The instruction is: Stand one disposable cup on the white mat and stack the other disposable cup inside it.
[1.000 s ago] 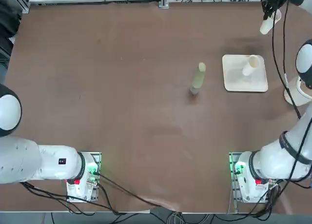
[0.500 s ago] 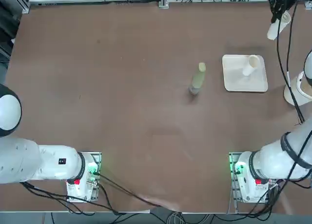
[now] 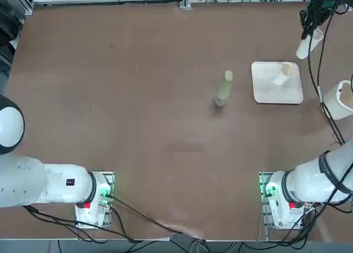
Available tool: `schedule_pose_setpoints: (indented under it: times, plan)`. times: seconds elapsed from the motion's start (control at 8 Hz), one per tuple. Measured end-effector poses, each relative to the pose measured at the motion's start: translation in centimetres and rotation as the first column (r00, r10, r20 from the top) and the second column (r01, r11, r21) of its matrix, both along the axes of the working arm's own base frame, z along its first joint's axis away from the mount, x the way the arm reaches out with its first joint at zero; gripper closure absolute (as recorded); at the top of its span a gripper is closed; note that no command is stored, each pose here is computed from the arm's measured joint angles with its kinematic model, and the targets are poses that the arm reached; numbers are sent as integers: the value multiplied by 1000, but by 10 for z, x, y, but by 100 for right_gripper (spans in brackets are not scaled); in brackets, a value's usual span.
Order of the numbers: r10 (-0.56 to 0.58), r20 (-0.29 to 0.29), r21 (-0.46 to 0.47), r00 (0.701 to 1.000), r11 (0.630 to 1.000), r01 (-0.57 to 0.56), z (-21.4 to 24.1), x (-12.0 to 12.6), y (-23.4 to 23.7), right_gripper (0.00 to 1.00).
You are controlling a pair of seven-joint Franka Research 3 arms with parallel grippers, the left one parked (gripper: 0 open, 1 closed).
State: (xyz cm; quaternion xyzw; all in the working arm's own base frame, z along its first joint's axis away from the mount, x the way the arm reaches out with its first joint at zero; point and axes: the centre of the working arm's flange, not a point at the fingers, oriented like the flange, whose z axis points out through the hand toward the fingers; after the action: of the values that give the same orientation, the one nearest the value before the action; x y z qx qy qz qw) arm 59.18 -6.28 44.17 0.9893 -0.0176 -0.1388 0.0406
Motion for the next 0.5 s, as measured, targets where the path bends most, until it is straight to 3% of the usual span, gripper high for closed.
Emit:
schedule_pose_setpoints:
  times: [0.5]
  plan:
    - [-28, -13, 0, 1000, 1000, 28, -40, -19, 27, 98]
